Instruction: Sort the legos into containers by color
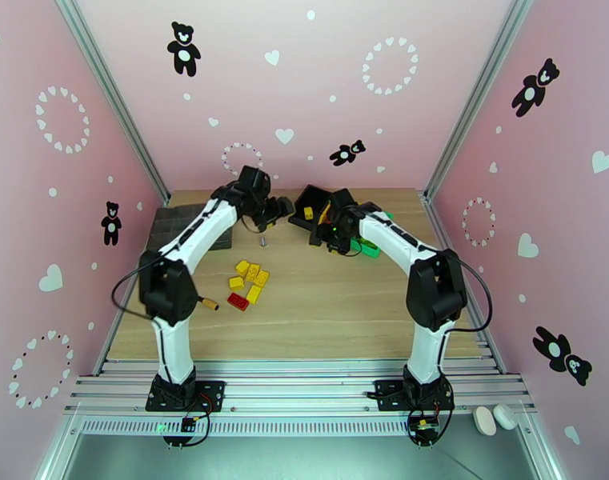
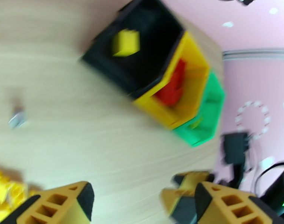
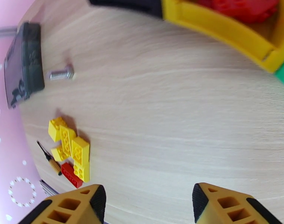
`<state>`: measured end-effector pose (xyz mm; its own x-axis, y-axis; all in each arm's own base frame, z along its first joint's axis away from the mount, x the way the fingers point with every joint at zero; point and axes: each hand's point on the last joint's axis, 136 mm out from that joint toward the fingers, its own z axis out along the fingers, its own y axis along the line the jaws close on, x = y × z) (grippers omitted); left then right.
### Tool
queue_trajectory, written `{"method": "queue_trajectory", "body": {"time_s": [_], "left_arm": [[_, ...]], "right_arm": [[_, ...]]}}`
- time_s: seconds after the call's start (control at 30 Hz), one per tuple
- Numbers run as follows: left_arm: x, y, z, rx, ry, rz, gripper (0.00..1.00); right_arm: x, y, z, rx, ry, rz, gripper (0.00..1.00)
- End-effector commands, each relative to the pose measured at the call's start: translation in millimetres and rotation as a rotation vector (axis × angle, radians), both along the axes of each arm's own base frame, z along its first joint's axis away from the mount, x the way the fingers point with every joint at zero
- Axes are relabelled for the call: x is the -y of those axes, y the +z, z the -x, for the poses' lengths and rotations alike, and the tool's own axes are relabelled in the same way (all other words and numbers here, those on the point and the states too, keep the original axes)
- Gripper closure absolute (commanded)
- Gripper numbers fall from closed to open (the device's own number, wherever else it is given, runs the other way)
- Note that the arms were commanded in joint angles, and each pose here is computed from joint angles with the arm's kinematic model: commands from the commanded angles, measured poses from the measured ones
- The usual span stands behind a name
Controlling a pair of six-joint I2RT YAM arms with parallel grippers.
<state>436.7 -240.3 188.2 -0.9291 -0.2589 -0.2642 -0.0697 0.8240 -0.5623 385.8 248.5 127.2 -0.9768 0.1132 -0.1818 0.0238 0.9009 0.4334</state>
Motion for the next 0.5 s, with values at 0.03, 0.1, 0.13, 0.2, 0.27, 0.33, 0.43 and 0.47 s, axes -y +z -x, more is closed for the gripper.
{"method": "queue_trajectory", "body": {"time_s": [0.03,0.1,0.13,0.2,0.27,0.33,0.43,0.47], "left_arm": [[-40,-50,44,-0.096,-0.034,-0.196,0.26],[-51,-61,62,-0.12,-0.047,-0.236,0.29],[-55,-66,69,-0.13,-0.054,-0.252,0.3],[-65,-77,85,-0.154,-0.067,-0.289,0.33],[-73,-88,99,-0.178,-0.081,-0.317,0.36],[-79,-97,111,-0.196,-0.092,-0.337,0.37],[-87,-112,124,-0.223,-0.104,-0.359,0.38],[-87,-116,128,-0.231,-0.111,-0.361,0.38]], "right_arm": [[-10,-13,12,-0.029,0.037,0.063,0.33],[-17,-16,19,-0.034,0.055,0.074,0.33],[-20,-17,21,-0.037,0.061,0.078,0.33],[-27,-20,29,-0.043,0.08,0.085,0.33],[-34,-22,35,-0.046,0.099,0.094,0.34],[-41,-25,43,-0.052,0.122,0.101,0.35],[-50,-31,56,-0.071,0.148,0.105,0.37],[-53,-34,61,-0.08,0.156,0.107,0.37]]}}
